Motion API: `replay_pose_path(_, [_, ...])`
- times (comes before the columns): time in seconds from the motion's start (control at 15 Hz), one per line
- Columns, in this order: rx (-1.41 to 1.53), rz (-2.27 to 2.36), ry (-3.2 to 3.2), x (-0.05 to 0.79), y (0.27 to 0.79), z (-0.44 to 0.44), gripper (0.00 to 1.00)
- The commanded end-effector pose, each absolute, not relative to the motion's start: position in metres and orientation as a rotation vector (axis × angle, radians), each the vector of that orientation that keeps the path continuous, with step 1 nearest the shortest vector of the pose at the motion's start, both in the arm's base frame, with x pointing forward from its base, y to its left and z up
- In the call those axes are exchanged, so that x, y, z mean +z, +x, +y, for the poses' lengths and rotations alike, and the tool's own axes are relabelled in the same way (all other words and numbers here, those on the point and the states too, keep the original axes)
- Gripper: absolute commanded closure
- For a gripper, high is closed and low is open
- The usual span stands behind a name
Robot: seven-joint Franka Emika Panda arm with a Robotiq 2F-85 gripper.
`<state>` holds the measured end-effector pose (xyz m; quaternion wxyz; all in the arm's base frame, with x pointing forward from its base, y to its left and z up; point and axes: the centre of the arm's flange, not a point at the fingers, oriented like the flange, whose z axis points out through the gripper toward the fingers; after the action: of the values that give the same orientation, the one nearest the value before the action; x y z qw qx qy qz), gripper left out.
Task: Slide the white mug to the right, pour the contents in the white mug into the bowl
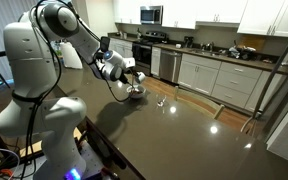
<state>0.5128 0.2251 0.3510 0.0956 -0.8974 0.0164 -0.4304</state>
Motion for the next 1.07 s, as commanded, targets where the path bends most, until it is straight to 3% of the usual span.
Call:
replay_pose_path(0.0, [-1.346,0.029,-2.637,0.353,0.505,0.225,0.93])
replay_pose_path(1.0, [-1.397,0.008,-2.619,0.366,0.499,0.234,0.93])
